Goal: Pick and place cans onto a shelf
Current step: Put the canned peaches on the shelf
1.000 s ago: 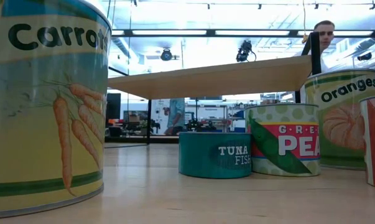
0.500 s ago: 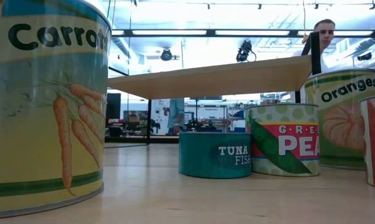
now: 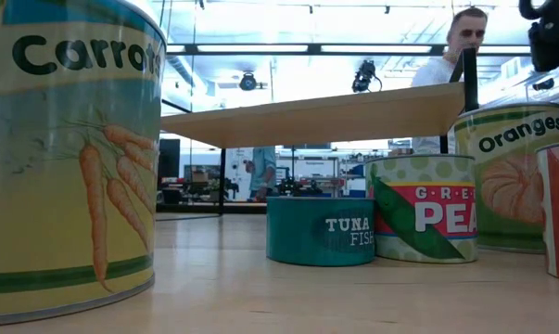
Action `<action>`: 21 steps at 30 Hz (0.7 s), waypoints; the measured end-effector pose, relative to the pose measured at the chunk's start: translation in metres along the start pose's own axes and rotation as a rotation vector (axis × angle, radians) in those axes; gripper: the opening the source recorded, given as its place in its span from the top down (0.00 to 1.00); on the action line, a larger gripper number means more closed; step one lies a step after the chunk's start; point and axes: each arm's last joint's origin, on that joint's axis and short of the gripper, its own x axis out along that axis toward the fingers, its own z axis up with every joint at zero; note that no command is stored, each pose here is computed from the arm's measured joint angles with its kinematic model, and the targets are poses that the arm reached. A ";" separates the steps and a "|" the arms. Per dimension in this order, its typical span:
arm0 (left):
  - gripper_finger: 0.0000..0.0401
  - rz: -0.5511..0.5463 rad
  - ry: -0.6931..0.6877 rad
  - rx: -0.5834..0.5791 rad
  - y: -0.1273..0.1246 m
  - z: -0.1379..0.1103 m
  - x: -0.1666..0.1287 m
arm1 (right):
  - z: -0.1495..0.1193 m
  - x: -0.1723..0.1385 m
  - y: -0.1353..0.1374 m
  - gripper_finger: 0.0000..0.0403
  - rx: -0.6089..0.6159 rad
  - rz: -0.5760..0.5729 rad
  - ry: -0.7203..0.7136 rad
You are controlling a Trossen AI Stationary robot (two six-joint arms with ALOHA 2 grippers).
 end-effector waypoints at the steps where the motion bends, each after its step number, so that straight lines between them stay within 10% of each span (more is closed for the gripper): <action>1: 0.33 0.000 0.000 0.000 0.000 0.000 0.000 | 0.001 0.000 0.001 0.04 -0.002 0.004 0.000; 21: 0.33 -0.001 0.000 -0.020 0.000 0.000 0.000 | 0.020 -0.018 -0.020 0.23 -0.176 0.014 0.078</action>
